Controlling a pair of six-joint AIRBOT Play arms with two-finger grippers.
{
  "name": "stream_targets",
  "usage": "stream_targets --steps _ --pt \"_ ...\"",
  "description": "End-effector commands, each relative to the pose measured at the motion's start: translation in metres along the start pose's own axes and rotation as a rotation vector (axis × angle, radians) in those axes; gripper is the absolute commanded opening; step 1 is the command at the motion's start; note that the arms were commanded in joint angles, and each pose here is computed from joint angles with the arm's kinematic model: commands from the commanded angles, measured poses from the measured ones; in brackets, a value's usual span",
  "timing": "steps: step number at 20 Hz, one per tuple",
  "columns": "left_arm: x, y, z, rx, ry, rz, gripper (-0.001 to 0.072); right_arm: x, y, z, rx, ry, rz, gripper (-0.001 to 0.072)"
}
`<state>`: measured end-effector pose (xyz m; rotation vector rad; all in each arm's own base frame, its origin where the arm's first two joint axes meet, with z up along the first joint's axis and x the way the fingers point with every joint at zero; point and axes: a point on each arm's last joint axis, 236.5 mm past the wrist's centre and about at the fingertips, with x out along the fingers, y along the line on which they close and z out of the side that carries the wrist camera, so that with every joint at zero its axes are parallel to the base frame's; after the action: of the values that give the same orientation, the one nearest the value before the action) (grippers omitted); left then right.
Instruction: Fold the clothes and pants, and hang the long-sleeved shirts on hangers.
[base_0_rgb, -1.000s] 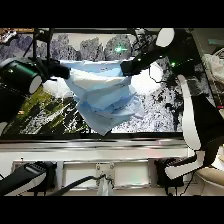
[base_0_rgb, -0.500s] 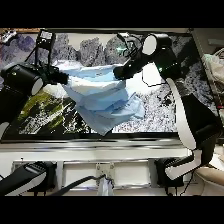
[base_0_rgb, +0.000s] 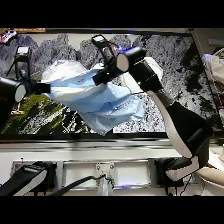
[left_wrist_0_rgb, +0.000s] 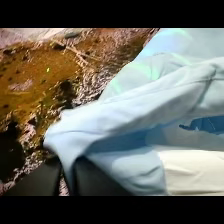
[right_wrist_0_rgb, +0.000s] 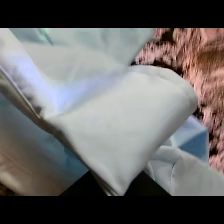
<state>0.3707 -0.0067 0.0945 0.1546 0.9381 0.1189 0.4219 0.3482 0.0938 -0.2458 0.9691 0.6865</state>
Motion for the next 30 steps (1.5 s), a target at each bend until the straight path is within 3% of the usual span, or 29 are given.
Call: stream_targets --steps 1,2,6,10,14,18,22,30 --pt "-0.011 0.017 0.0 -0.011 -0.047 0.023 0.0483 0.0 0.026 0.039 -0.119 -0.171 -0.05 0.0026" --pt "-0.019 0.024 0.007 -0.01 -0.075 0.042 0.0524 -0.001 0.032 0.044 -0.129 -0.195 -0.045 0.0025" --pt "-0.043 0.104 0.019 -0.002 -0.137 0.28 0.0523 0.0 0.035 0.039 -0.131 -0.174 -0.041 0.0026" --pt "-0.03 0.236 -0.049 -0.335 0.038 0.524 0.049 0.003 0.034 0.02 -0.129 -0.092 -0.04 0.0026" --pt "-0.039 0.338 -0.113 -0.493 0.094 0.694 0.049 0.003 0.034 0.015 -0.136 -0.072 -0.037 0.0024" --pt "-0.008 0.385 -0.115 -0.407 0.03 0.704 0.0487 0.003 0.034 0.016 -0.139 -0.075 -0.038 0.0023" --pt "0.065 0.402 -0.115 -0.304 0.133 0.632 0.0473 0.003 0.034 0.016 -0.154 -0.075 -0.038 0.0024" --pt "0.145 0.439 -0.123 -0.281 0.221 0.613 0.0471 0.003 0.034 0.013 -0.156 -0.065 -0.039 0.0026"
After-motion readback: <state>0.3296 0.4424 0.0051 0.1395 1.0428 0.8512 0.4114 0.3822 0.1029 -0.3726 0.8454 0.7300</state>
